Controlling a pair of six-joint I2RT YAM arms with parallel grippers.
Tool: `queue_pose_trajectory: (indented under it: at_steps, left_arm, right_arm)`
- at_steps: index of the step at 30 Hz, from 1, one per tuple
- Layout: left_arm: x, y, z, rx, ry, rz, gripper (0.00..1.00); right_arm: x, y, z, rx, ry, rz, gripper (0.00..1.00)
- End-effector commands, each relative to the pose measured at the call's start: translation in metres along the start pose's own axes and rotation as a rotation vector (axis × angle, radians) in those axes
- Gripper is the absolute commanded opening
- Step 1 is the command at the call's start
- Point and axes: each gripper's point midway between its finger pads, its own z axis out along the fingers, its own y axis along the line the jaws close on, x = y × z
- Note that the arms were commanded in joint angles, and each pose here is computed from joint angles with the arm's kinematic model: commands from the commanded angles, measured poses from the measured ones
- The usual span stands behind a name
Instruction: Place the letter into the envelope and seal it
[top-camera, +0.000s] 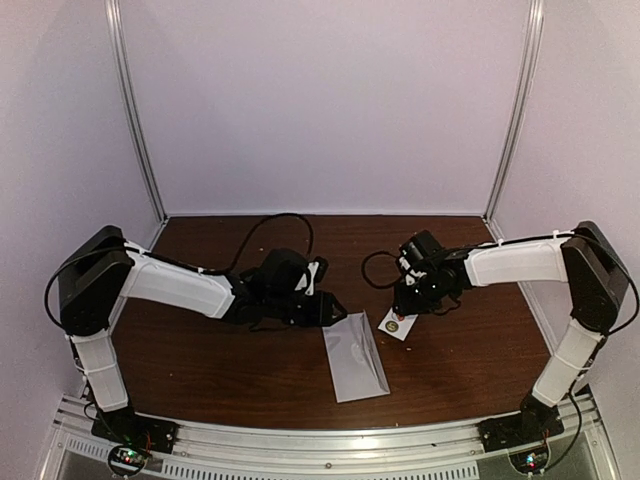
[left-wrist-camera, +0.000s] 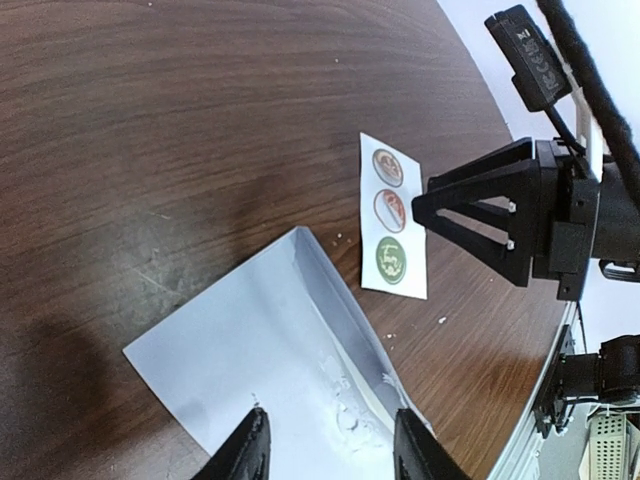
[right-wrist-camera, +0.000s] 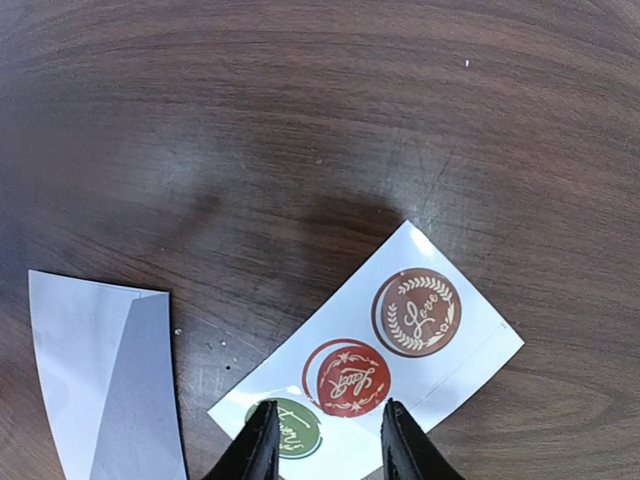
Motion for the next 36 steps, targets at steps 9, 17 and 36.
queue_pose_trajectory:
  at_steps: [9, 17, 36]
  left_arm:
    - [-0.023, -0.015, -0.019, 0.046, -0.094, -0.001, 0.43]
    - [-0.02, -0.013, -0.019, 0.044, -0.09, -0.005, 0.43]
    - [-0.015, -0.013, -0.02, 0.059, -0.079, -0.015, 0.43]
  right_arm:
    - [0.002, -0.003, 0.015, 0.117, 0.02, -0.063, 0.27]
    - [0.004, -0.001, 0.024, 0.135, 0.027, -0.078, 0.23]
    - [-0.006, -0.001, 0.012, 0.173, -0.006, -0.062, 0.0]
